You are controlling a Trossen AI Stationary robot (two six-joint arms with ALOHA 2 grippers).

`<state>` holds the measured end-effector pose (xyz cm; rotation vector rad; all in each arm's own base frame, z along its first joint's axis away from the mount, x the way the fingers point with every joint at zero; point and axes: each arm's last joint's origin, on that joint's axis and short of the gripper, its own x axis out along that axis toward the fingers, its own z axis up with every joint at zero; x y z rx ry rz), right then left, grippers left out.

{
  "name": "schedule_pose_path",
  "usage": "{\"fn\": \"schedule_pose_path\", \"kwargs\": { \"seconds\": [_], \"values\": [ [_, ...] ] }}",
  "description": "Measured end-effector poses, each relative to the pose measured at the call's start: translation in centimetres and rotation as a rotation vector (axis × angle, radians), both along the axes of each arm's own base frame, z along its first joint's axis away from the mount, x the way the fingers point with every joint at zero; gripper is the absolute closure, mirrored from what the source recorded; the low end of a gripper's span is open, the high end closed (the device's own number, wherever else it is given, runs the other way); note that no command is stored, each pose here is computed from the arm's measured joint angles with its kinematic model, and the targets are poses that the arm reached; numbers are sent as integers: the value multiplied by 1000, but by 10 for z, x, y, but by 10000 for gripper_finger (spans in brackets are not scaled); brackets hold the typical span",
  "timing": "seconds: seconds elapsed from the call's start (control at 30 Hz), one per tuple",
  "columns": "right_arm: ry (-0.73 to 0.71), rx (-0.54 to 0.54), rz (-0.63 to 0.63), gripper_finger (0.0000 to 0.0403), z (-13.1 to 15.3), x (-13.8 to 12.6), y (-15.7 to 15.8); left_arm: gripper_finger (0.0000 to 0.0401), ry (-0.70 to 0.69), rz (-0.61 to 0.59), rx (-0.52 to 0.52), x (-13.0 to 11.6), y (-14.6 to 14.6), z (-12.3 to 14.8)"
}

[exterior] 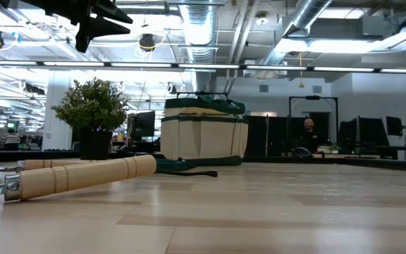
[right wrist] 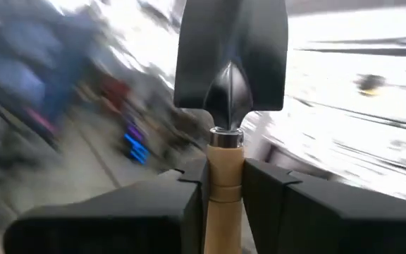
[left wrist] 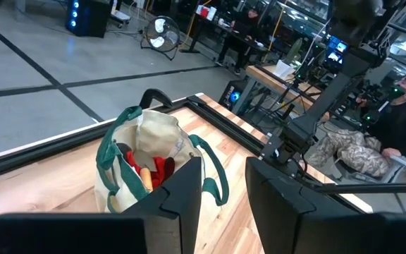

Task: Pick & Place Garden tools in Gardening bag
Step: Put the brown trowel into the light brown gardening bag

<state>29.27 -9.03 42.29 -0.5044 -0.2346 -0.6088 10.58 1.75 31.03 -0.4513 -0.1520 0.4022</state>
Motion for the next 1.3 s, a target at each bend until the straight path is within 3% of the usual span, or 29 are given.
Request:
{"fn": "schedule_pose_path", "kwargs": {
  "seconds": [0.17, 0.3, 0.57, 1.0, 1.3],
  "values": [
    [-169, 79, 348, 351, 10, -8, -10, 289, 0, 0, 0, 0, 0, 0],
    [-240, 165, 498, 351, 15, -15, -20, 289, 0, 0, 0, 0, 0, 0],
    [-246, 187, 537, 351, 14, -13, -29, 289, 0, 0, 0, 0, 0, 0],
    [-4, 313, 747, 351, -12, 67, -56, 289, 1, -8, 1, 0, 0, 0],
    [186, 416, 701, 351, -50, 90, -81, 289, 1, -9, 1, 0, 0, 0]
  ]
}}
